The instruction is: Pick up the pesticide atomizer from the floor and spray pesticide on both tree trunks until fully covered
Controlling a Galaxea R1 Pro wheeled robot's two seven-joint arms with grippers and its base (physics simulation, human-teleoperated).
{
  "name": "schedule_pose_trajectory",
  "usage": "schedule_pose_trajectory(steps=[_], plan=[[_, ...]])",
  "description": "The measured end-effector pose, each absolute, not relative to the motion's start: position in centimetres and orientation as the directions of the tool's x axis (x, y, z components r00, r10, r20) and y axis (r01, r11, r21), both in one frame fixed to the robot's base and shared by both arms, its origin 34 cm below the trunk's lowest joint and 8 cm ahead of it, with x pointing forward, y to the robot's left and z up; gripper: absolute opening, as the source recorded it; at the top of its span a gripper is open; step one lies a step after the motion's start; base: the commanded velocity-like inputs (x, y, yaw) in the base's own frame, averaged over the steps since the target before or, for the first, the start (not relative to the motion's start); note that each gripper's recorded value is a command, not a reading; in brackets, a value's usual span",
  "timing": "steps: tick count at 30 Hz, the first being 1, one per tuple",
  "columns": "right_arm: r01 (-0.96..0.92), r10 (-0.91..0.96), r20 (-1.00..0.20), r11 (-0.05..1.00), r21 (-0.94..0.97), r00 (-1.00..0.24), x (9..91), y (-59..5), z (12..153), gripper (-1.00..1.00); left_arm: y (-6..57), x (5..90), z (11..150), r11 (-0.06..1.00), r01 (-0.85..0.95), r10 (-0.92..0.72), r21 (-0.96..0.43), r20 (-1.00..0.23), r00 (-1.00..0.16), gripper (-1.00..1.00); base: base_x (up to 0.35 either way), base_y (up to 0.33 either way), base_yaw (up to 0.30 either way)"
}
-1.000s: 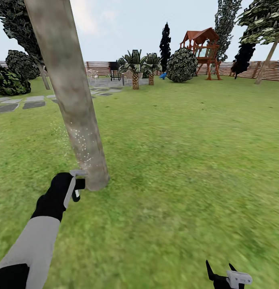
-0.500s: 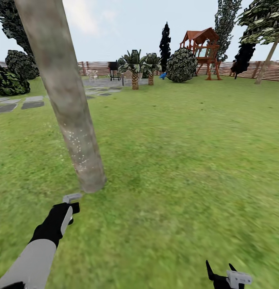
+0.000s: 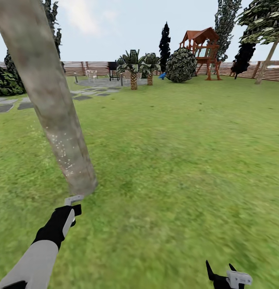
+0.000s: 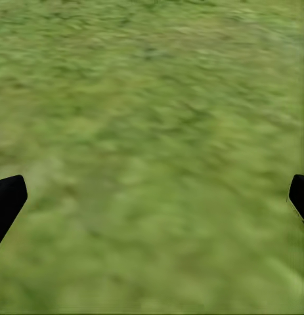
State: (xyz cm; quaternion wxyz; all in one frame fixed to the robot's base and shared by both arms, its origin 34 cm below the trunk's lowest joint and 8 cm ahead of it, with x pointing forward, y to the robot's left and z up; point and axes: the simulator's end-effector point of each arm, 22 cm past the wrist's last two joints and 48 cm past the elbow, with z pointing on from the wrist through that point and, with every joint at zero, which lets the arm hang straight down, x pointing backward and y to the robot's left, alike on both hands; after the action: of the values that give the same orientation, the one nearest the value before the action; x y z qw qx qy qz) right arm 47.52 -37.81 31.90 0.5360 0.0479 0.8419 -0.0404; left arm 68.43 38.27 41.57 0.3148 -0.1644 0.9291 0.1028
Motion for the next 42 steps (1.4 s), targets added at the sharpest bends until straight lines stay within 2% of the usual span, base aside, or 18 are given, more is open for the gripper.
schedule_pose_trajectory(steps=[10, 29, 42], plan=[[0.124, 0.038, -0.906, 0.992, -0.017, -0.421, 47.52, -37.82, 31.9, 1.0, 38.09, 68.39, 41.46, 0.925, -0.369, -0.242, 0.084, -0.617, -0.748, -1.0, 0.237, -0.196, 0.23], [0.124, 0.037, -0.906, 0.992, -0.017, -0.421, 47.52, -37.81, 31.9, 1.0, 37.91, 67.93, 40.78, 0.927, -0.365, -0.243, 0.087, -0.603, -0.76, -1.0, 0.228, -0.2, 0.018], [0.124, 0.038, -0.906, 0.992, -0.017, -0.421, 47.52, -37.82, 31.9, 1.0, 38.08, 67.93, 40.86, 0.925, -0.368, -0.242, 0.092, -0.605, -0.759, -1.0, 0.081, -0.261, 0.257]])
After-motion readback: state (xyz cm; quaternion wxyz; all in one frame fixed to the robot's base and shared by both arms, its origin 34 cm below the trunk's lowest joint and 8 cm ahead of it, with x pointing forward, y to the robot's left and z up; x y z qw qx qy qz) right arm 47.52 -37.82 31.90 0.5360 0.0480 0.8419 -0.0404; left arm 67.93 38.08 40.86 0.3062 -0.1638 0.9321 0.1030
